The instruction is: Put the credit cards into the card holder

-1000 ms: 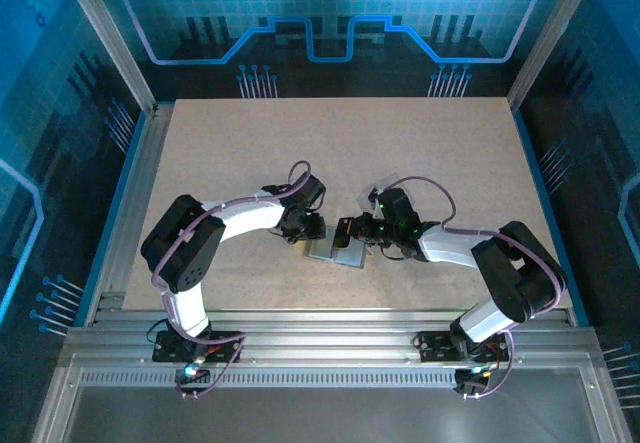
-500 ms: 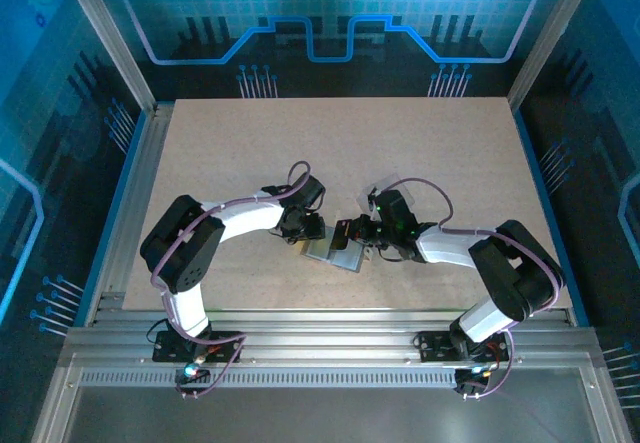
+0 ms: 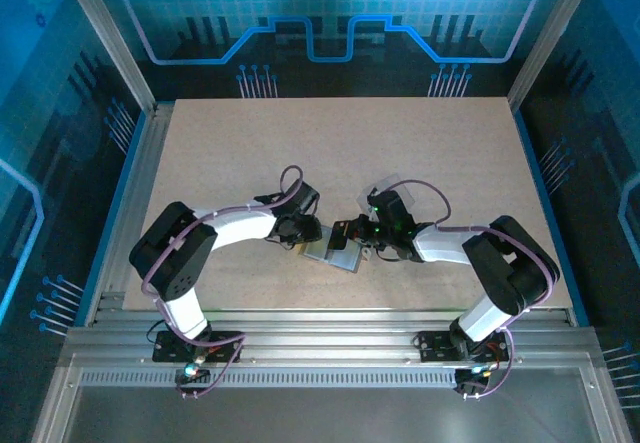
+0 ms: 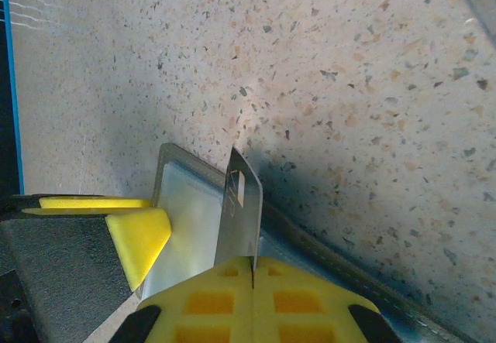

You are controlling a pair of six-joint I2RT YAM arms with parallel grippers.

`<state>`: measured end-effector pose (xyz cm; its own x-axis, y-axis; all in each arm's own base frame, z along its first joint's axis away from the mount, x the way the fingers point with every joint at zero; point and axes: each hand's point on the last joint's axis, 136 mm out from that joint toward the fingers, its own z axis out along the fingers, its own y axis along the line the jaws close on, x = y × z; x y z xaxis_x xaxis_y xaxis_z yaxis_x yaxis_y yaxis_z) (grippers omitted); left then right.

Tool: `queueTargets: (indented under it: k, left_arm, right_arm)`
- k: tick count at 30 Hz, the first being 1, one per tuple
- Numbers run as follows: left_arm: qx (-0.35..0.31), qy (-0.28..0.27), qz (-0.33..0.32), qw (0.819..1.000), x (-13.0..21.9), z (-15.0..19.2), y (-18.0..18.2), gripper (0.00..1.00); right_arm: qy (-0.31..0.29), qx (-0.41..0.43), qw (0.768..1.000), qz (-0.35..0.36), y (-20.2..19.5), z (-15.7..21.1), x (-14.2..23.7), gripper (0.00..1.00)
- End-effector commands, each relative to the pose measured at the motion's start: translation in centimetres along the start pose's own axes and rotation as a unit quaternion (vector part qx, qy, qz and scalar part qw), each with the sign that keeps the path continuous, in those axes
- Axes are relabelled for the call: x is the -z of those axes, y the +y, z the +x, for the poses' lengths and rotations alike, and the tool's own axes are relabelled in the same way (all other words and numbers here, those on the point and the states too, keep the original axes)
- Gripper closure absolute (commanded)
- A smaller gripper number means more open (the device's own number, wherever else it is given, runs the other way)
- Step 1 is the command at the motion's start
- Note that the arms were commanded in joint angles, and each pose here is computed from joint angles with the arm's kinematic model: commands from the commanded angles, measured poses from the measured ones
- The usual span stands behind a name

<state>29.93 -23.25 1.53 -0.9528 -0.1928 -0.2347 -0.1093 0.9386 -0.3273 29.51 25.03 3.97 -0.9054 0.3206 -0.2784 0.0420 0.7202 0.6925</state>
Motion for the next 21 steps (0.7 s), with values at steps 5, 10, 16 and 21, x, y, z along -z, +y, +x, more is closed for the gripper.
queueTargets:
  k: [5, 10, 16, 21]
  left_arm:
    - [0.038, 0.091, -0.089, 0.991, -1.2, 7.1, 5.9, 0.66]
    - [0.047, 0.097, -0.092, 0.990, -1.4, 8.1, 6.2, 0.68]
    - [0.061, 0.101, -0.095, 0.989, -1.2, 9.0, 6.3, 0.69]
    - [0.073, 0.103, -0.100, 0.987, -1.2, 9.6, 6.7, 0.69]
  right_arm:
    - [-0.005, 0.015, 1.000, 0.020, 0.0, -0.2, -0.7, 1.00]
    - [0.003, 0.032, 0.999, 0.031, 0.3, 0.1, -1.0, 1.00]
    - [0.004, 0.050, 0.998, 0.030, 0.8, 0.0, -1.1, 1.00]
    - [0.020, 0.061, 0.998, 0.017, 1.2, 0.7, -1.2, 1.00]
